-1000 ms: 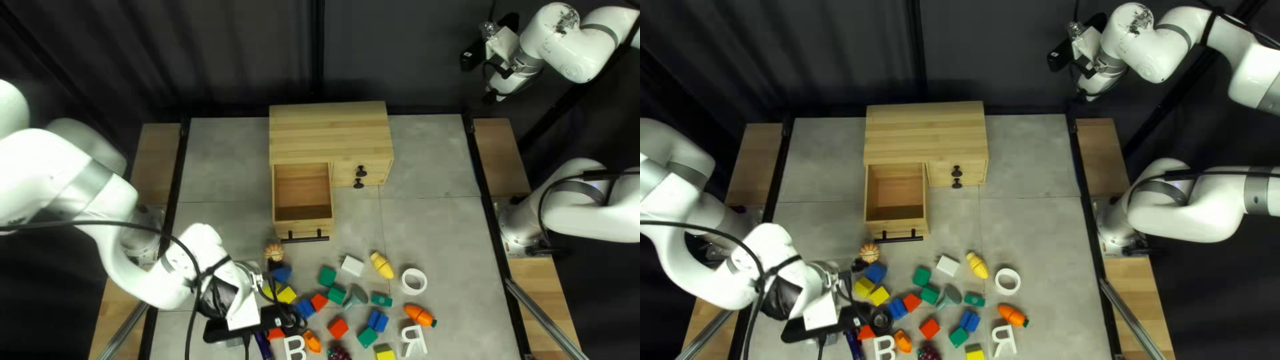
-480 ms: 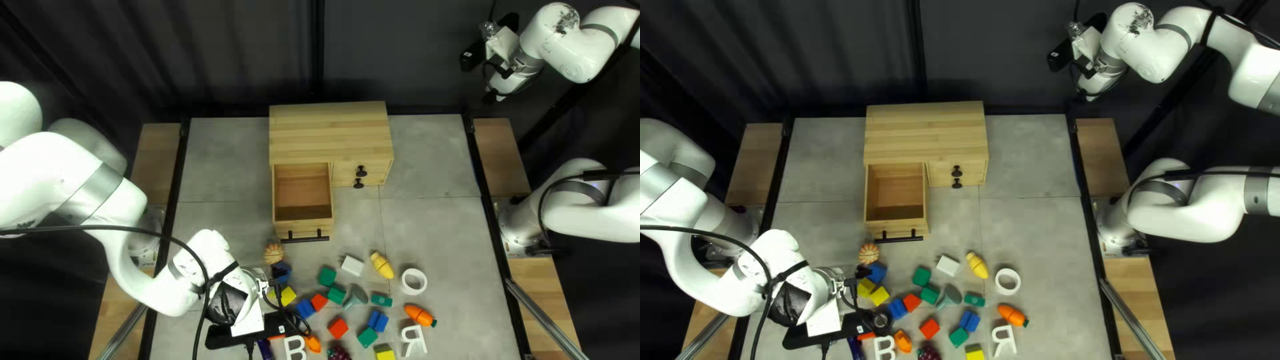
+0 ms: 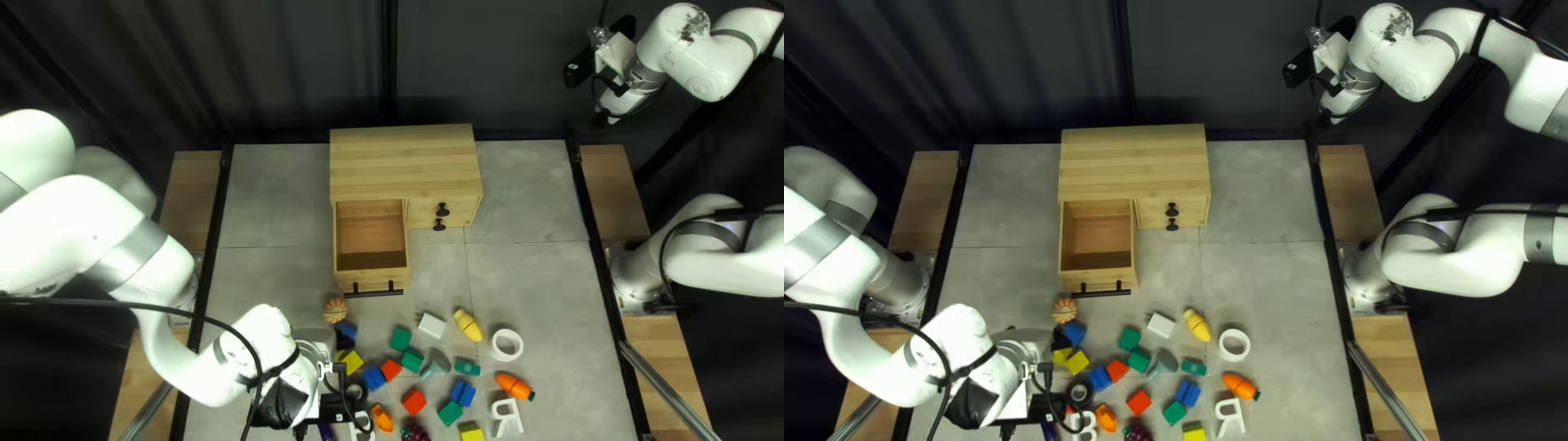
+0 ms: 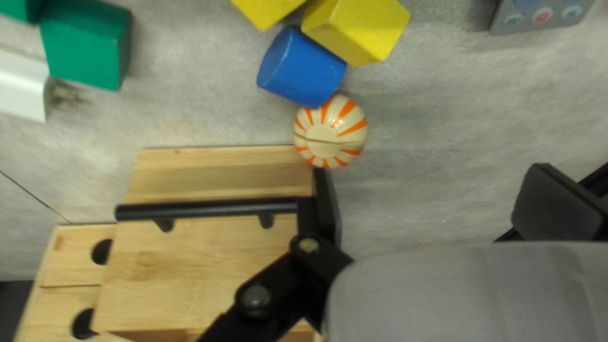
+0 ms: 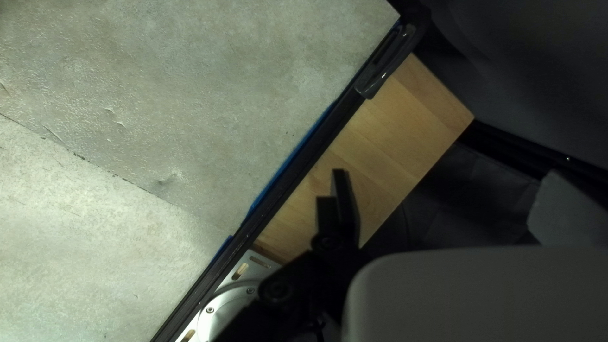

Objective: Open drawers and place objects into drawer and close

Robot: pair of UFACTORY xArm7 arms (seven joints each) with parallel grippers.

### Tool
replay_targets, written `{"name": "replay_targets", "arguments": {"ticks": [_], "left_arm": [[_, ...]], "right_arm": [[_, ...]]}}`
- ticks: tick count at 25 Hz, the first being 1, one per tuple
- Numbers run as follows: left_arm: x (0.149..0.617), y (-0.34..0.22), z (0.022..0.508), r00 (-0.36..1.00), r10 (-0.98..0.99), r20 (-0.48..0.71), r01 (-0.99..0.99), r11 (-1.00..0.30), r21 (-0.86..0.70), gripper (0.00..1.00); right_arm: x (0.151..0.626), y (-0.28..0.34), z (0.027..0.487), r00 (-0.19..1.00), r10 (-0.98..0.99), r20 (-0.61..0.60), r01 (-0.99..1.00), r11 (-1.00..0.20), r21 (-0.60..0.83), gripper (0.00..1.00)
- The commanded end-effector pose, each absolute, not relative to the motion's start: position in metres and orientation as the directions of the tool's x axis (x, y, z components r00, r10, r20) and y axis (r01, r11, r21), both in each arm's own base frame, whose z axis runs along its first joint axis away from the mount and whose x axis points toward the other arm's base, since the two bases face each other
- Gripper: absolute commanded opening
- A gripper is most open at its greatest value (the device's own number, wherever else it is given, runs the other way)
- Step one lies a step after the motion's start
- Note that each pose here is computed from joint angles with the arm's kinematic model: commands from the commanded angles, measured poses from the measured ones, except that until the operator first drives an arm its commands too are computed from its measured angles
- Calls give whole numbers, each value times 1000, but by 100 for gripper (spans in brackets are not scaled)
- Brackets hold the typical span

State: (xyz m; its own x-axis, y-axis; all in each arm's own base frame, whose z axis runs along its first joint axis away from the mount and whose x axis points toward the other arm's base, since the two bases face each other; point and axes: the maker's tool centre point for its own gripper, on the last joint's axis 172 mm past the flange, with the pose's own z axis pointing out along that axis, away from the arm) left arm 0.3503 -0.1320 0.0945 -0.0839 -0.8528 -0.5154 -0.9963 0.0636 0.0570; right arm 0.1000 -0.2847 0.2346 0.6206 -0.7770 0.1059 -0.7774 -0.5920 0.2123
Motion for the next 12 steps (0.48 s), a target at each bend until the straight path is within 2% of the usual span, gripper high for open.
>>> {"name": "replay_targets", "arguments": {"ticks": [1, 12], "left_arm": [[359, -125, 83, -108, -854, -509, -994, 88, 62, 100], [368, -103, 62, -138, -837, -530, -990, 115, 76, 100]], "right_arm": [[100, -285, 235, 621, -777, 106, -777, -592, 212, 100], [100, -285, 235, 621, -777, 106, -777, -592, 212, 100]]}}
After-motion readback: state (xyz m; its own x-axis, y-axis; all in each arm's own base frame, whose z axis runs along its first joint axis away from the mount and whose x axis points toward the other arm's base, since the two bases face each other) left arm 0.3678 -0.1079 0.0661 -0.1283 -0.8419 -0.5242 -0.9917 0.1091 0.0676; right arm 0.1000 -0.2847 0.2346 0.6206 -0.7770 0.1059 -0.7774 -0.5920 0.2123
